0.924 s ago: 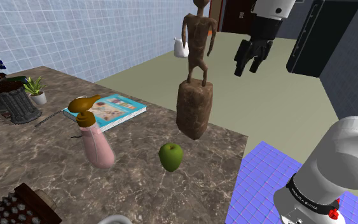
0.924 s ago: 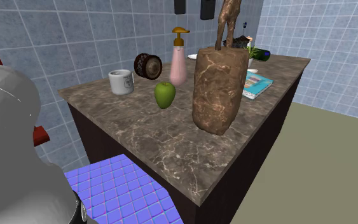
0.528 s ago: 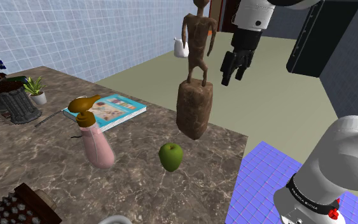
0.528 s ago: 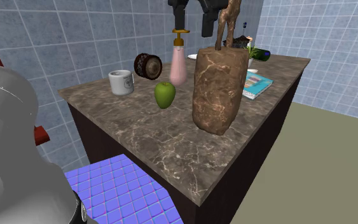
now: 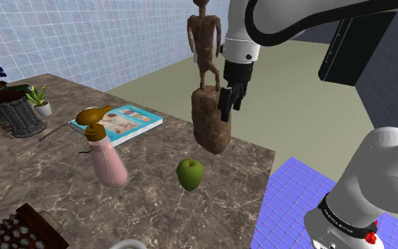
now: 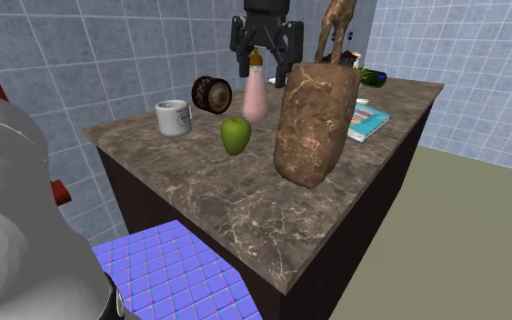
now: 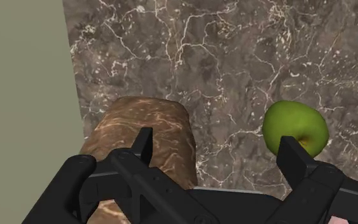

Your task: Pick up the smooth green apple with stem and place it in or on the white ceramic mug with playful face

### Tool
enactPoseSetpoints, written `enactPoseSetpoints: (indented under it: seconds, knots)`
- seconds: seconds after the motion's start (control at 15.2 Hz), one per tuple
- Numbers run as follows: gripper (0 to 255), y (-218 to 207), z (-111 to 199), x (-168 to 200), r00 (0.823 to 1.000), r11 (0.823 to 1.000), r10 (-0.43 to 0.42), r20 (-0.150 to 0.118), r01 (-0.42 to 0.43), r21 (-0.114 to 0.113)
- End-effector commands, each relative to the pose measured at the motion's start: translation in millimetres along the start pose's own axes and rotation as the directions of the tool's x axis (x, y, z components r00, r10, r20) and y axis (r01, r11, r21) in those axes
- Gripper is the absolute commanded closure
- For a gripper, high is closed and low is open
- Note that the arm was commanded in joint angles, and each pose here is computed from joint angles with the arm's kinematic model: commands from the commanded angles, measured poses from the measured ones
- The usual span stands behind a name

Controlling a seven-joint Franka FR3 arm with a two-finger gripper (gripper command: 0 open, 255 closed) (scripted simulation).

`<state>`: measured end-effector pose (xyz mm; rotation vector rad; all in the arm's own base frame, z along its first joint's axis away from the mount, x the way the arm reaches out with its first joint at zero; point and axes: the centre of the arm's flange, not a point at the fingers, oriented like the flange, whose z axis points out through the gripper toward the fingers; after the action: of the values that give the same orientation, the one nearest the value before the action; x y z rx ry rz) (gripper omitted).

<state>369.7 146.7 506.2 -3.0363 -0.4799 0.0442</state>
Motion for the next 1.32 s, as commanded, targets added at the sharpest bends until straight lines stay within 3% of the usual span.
enactPoseSetpoints:
  seconds: [0.0, 0.4, 0.79, 1.25]
  knots:
    - [0, -15, 18, 13, 0.998, 0.998, -0.057, 0.022, 0.057, -0.001]
    - [0, -71, 74, 42, 0.971, 0.975, -0.222, 0.085, 0.223, 0.001]
    - [0, -129, 130, 58, 0.915, 0.926, -0.376, 0.146, 0.378, 0.013]
    - [0, -128, 167, 53, 0.915, 0.926, -0.376, 0.146, 0.378, 0.013]
